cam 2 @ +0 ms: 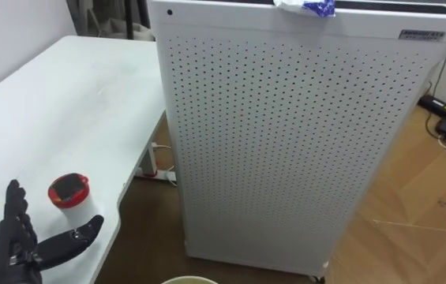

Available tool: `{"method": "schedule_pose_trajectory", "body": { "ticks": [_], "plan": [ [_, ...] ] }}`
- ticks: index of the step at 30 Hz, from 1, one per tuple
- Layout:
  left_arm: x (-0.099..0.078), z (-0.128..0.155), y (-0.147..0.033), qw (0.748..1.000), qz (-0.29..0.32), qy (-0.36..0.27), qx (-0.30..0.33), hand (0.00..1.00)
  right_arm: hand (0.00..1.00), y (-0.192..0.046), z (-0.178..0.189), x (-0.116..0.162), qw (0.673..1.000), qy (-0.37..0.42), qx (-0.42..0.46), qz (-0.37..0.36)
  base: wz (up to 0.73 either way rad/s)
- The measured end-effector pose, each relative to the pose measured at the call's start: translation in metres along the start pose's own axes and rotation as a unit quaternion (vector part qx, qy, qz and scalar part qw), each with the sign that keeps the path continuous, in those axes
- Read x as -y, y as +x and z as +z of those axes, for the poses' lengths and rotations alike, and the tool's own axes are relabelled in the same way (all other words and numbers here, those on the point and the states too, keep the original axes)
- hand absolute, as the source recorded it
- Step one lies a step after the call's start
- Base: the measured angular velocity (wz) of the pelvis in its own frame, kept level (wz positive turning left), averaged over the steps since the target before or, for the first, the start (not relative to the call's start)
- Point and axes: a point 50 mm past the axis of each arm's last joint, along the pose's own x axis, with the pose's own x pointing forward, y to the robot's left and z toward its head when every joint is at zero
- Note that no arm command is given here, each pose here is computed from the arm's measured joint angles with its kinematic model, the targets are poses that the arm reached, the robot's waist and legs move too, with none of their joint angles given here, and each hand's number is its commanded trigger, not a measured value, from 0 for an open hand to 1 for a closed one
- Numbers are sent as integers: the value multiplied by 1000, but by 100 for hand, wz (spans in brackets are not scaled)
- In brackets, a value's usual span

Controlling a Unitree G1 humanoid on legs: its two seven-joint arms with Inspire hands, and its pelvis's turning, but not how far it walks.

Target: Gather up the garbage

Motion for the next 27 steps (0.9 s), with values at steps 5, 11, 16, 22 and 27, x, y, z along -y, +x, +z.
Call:
{"method": "schedule_pose_trajectory", "body": {
  "ticks": [5, 11, 16, 22, 27],
  "plan": [
    [-1, 0, 0, 1000, 10, -4, -2, 0, 100, 0, 0, 0, 1000, -6, -3, 2, 0],
    [-3, -3, 0, 999, 22, -23, -16, 0, 100, -1, -2, 0, 1000, -10, -10, 2, 0],
    [-6, -6, 0, 998, 40, -31, -30, 0, 100, -3, -2, -2, 1000, -10, -7, 4, 0],
    [-7, -10, 1, 998, 48, -28, -36, 0, 100, -4, -2, -4, 1000, -10, -4, 5, 0],
    [-2, -5, 9, 998, 47, -32, -28, 0, 100, -5, -2, -3, 1000, -10, -5, 4, 0]
  ]
}}
